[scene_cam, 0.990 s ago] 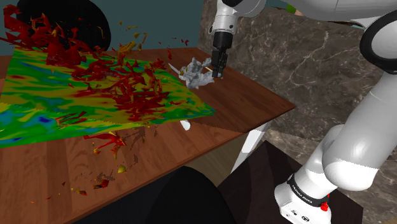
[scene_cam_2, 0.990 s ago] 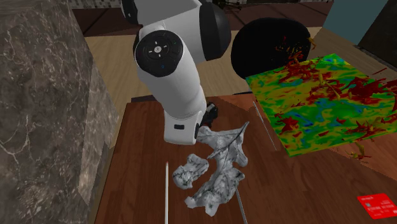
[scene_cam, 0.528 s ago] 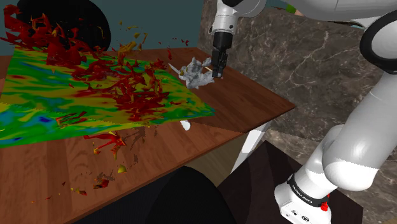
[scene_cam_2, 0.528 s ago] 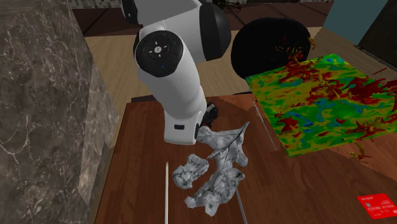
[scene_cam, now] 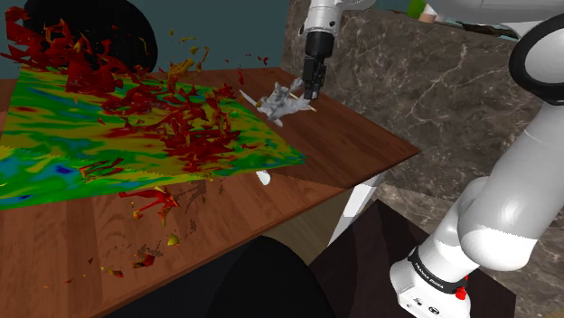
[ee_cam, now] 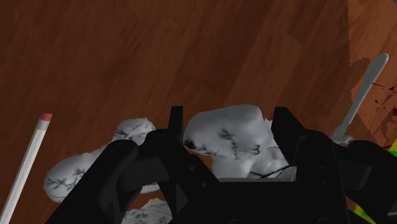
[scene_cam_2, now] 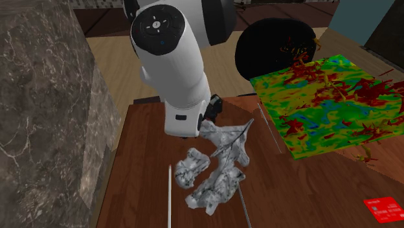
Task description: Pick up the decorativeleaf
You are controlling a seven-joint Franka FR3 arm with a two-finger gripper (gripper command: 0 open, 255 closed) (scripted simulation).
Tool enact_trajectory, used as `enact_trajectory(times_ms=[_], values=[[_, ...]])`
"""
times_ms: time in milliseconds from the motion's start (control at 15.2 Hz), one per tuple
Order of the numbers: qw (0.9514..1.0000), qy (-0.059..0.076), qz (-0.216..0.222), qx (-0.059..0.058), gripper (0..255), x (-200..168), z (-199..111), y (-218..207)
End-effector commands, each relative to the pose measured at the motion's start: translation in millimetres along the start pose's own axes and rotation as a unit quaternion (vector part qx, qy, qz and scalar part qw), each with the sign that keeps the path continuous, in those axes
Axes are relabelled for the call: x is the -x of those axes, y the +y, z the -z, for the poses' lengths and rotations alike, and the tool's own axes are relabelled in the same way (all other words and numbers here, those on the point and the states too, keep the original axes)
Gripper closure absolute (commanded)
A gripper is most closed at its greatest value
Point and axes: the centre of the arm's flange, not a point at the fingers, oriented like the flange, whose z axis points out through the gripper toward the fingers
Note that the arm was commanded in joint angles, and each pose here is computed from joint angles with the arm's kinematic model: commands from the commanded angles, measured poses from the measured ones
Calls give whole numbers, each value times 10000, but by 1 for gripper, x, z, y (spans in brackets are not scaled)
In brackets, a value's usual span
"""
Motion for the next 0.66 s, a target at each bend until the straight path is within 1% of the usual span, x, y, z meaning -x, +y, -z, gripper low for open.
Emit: enact_trajectory(times_ms=[0, 462, 594], values=[[10000, -1, 1, 0, 255, 2, 9, -3], [10000, -1, 1, 0, 255, 9, 43, -16], [10000, -1, 1, 0, 255, 9, 44, -16]])
